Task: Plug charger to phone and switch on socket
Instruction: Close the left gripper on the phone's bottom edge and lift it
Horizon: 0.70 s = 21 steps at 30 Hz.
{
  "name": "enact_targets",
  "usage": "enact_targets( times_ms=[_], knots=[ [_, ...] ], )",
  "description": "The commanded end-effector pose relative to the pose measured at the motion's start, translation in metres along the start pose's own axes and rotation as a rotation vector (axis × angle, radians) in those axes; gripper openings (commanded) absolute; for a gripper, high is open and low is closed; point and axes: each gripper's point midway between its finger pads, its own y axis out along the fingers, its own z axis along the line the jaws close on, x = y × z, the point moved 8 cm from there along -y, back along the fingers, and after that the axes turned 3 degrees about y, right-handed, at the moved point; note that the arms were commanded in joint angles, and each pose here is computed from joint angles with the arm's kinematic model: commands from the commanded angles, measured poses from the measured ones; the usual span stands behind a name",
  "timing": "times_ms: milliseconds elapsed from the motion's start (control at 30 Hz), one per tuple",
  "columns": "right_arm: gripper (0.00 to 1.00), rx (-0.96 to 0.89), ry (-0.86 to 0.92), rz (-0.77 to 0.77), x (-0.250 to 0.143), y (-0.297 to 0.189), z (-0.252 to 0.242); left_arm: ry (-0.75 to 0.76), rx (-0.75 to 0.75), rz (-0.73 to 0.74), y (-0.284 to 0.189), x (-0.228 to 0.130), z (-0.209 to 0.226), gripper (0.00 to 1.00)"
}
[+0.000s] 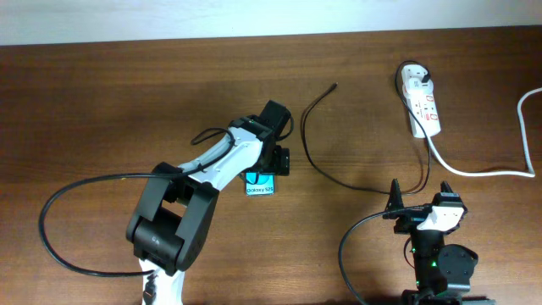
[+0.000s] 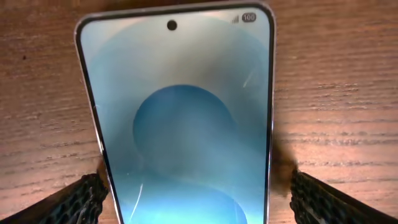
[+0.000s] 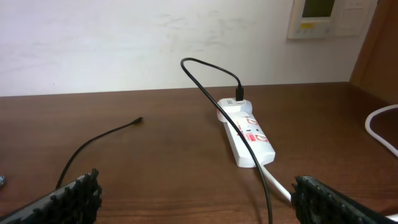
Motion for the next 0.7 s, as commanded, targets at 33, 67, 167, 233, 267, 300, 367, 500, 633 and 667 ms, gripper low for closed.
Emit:
enact_targets(
  times_ms=[33,67,167,233,267,300,367,500,633,667],
  knots=[
    [0.98,-0.004,0.007,0.003,-0.002,0.000,0.000,-0.019,0.000,0.086,0.029,-0.017,0.003,0.99],
    [0.98,-0.004,0.007,0.003,-0.002,0.000,0.000,-0.042,0.004,0.084,0.030,-0.016,0.003,0.99],
    [0.98,-0.004,0.007,0.003,-0.002,0.000,0.000,-0.054,0.005,0.069,0.030,-0.014,0.003,0.98],
    [0.98,-0.004,0.007,0.003,-0.002,0.000,0.000,-0.053,0.007,0.075,0.030,-0.015,0.003,0.90],
    [0.98,-0.004,0.007,0.003,-0.002,0.000,0.000,-0.053,0.010,0.081,0.030,-0.016,0.004,0.85],
    [0.98,-0.004,0.007,0.003,-0.002,0.000,0.000,-0.052,0.013,0.086,0.030,-0.017,0.004,0.83],
    [0.98,-0.004,0.007,0.003,-0.002,0.000,0.000,-0.051,0.019,0.100,0.030,-0.020,0.005,0.83],
    [0.98,-0.004,0.007,0.003,-0.002,0.000,0.000,-0.048,0.035,0.134,0.029,-0.025,0.008,0.97],
    [0.98,-0.004,0.007,0.003,-0.002,0.000,0.000,-0.048,0.041,0.146,0.029,-0.027,0.009,0.76],
    [0.98,-0.004,0.007,0.003,-0.002,0.000,0.000,-0.048,0.041,0.145,0.029,-0.027,0.009,0.70]
  ],
)
